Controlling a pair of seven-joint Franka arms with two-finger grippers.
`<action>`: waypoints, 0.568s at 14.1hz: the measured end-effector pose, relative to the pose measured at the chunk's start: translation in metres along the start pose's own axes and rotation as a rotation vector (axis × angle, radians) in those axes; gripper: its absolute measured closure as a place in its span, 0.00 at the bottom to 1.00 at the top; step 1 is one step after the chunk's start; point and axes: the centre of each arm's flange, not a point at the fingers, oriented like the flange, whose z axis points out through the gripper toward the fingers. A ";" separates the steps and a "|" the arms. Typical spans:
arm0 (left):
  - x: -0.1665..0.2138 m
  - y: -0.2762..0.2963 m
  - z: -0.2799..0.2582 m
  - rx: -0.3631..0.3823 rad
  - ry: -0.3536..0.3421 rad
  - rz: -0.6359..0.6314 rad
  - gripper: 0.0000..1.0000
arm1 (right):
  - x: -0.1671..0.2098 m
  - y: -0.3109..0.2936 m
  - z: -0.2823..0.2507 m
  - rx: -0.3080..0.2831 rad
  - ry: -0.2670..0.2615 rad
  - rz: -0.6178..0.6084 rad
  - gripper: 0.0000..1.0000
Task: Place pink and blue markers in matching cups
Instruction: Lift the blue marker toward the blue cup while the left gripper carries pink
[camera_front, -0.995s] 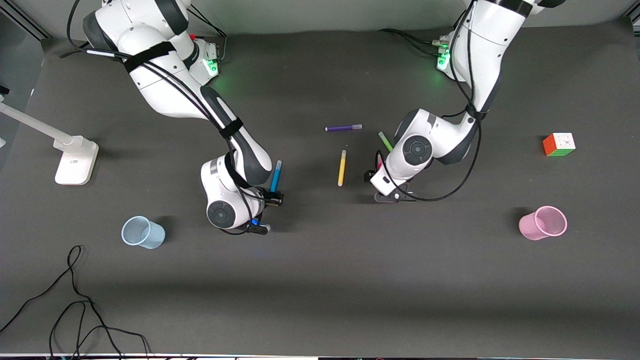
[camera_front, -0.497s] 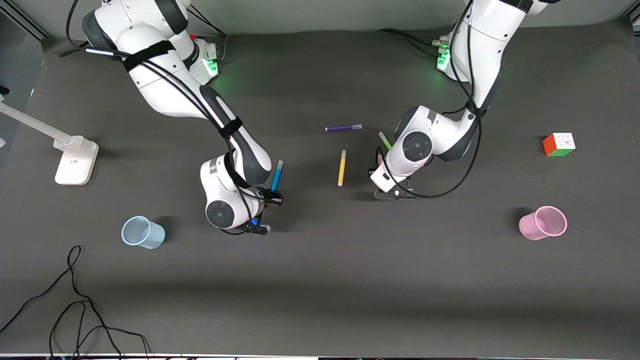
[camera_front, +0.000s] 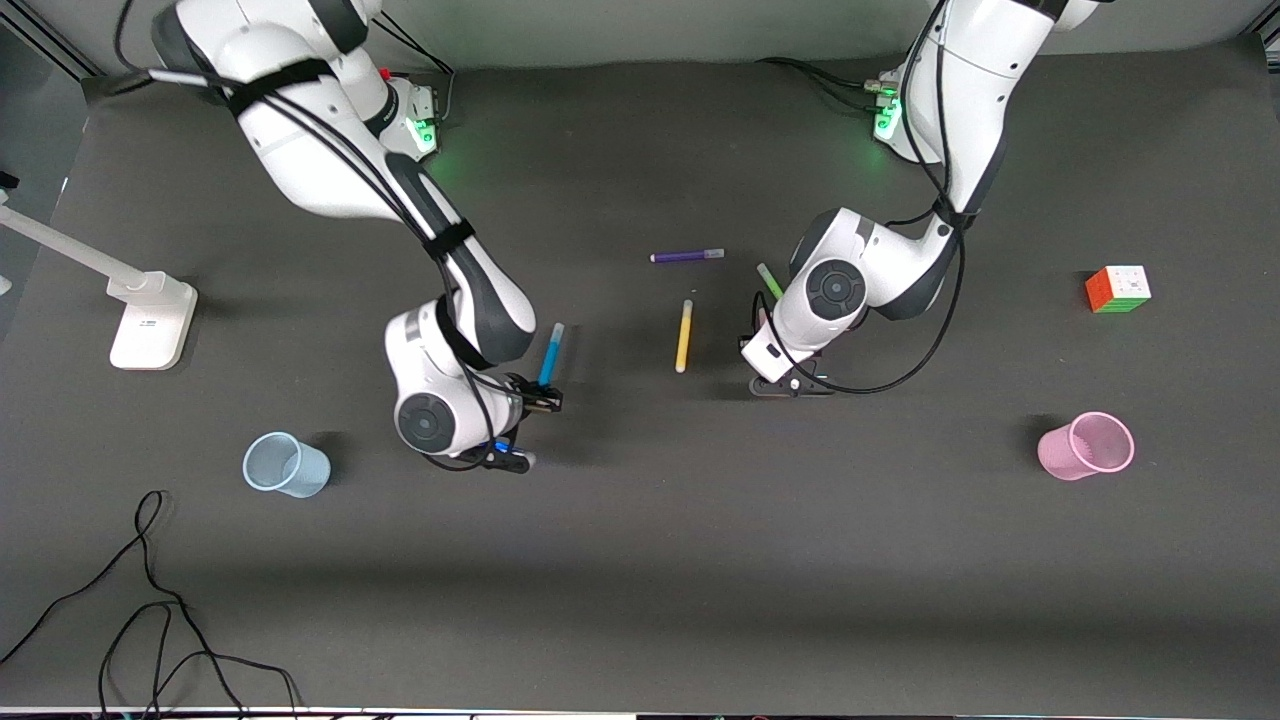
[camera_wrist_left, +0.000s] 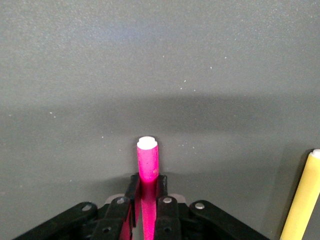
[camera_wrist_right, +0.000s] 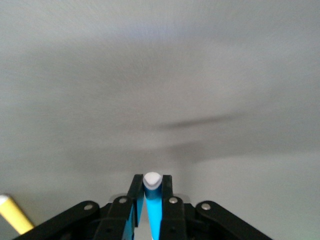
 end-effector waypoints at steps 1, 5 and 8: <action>0.001 0.000 -0.003 -0.002 0.005 0.001 0.83 | -0.005 0.001 -0.026 -0.012 0.041 -0.017 0.81; 0.011 -0.004 -0.061 -0.007 0.048 -0.011 0.83 | -0.015 0.033 -0.127 -0.077 0.214 -0.066 0.81; 0.020 -0.027 -0.143 0.039 0.047 -0.028 0.83 | -0.010 0.077 -0.184 -0.143 0.320 -0.140 0.81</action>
